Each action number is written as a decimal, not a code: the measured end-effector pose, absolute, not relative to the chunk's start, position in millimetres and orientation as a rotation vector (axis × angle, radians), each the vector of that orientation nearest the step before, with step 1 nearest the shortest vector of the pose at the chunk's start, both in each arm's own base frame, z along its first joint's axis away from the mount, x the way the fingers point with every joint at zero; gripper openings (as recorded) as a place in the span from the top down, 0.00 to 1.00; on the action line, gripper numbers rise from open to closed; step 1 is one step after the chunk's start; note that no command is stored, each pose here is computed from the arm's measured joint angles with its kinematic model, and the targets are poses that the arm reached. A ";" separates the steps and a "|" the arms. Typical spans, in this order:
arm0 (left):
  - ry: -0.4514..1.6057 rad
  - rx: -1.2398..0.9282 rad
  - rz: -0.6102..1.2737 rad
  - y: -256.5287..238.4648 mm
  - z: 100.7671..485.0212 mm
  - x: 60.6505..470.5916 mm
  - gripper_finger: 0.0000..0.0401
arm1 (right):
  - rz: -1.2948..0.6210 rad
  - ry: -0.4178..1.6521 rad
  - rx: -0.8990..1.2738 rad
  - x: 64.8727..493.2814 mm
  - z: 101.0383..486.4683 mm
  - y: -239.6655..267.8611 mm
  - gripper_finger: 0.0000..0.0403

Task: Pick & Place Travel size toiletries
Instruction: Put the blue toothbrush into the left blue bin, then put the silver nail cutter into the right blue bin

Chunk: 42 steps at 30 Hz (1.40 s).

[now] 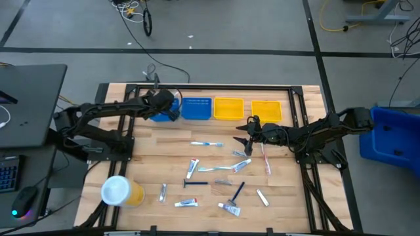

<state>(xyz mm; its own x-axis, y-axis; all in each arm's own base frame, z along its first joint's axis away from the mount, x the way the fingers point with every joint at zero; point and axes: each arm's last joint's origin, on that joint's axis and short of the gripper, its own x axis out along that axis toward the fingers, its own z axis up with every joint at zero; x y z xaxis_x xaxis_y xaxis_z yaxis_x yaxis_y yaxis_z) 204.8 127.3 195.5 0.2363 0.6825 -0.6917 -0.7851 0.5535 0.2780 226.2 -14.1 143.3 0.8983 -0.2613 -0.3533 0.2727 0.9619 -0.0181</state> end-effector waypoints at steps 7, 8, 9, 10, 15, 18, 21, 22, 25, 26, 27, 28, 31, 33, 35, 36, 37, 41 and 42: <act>0.883 -0.151 1.016 132.6 188.2 198.1 0.93 | -0.276 0.360 0.032 226.2 143.4 -14.1 0.43; 0.881 -0.149 1.020 132.8 188.4 198.1 0.91 | -0.276 0.359 0.032 226.2 143.5 -14.1 0.43; 0.881 -0.146 1.024 132.8 188.4 198.1 0.89 | -0.276 0.359 0.032 226.2 143.5 -14.1 0.43; 0.883 -0.144 1.027 132.8 188.4 197.9 0.87 | -0.276 0.359 0.032 226.2 143.5 -14.1 0.44; 0.886 -0.156 0.996 132.0 187.9 198.5 0.78 | -0.276 0.359 0.032 226.2 143.5 -14.0 0.42; 0.886 -0.155 0.997 132.1 188.0 198.6 0.74 | -0.276 0.359 0.032 226.2 143.5 -14.1 0.40; 0.887 -0.155 0.993 132.0 188.0 198.6 0.71 | -0.275 0.359 0.033 226.2 143.5 -14.1 0.38; 0.887 -0.159 0.985 131.8 187.9 198.8 0.70 | -0.275 0.359 0.033 226.2 143.5 -14.0 0.38; 0.891 -0.161 0.975 131.6 187.6 198.8 0.69 | -0.275 0.359 0.033 226.2 143.5 -14.1 0.36; 0.898 -0.158 0.966 131.3 187.4 198.7 0.69 | -0.275 0.359 0.033 226.2 143.5 -14.0 0.36; 0.906 -0.156 0.954 131.0 187.0 198.5 0.69 | -0.275 0.359 0.033 226.2 143.5 -14.1 0.36; 0.910 -0.159 0.947 130.7 186.8 198.5 0.69 | -0.275 0.359 0.033 226.2 143.5 -14.0 0.36; 0.910 -0.160 0.953 130.8 186.6 198.3 0.68 | -0.275 0.359 0.033 226.2 143.5 -14.0 0.36; 0.905 -0.160 0.955 131.0 186.9 198.5 0.67 | -0.275 0.359 0.033 226.2 143.5 -14.0 0.36; 0.896 -0.168 0.944 131.1 188.3 199.7 0.64 | -0.275 0.359 0.033 226.2 143.5 -14.0 0.37; 0.897 -0.171 0.931 130.5 190.2 201.1 0.63 | -0.275 0.359 0.032 226.2 143.5 -14.0 0.38; 0.897 -0.175 0.918 129.5 193.1 203.0 0.61 | -0.275 0.359 0.032 226.2 143.5 -14.0 0.38; 0.934 -0.166 0.863 120.5 208.7 212.0 0.56 | -0.275 0.359 0.032 226.2 143.5 -14.0 0.39; 0.942 -0.164 0.845 116.7 212.1 214.6 0.55 | -0.275 0.359 0.032 226.2 143.5 -14.0 0.39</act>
<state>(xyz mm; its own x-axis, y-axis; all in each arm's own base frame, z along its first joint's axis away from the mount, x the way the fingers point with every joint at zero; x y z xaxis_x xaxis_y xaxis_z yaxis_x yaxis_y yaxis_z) 214.6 116.7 212.1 0.3019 0.5666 -0.7667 -0.7011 0.6769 0.2242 226.2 -14.0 143.5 0.8994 -0.2597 -0.3515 0.2711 0.9624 -0.0175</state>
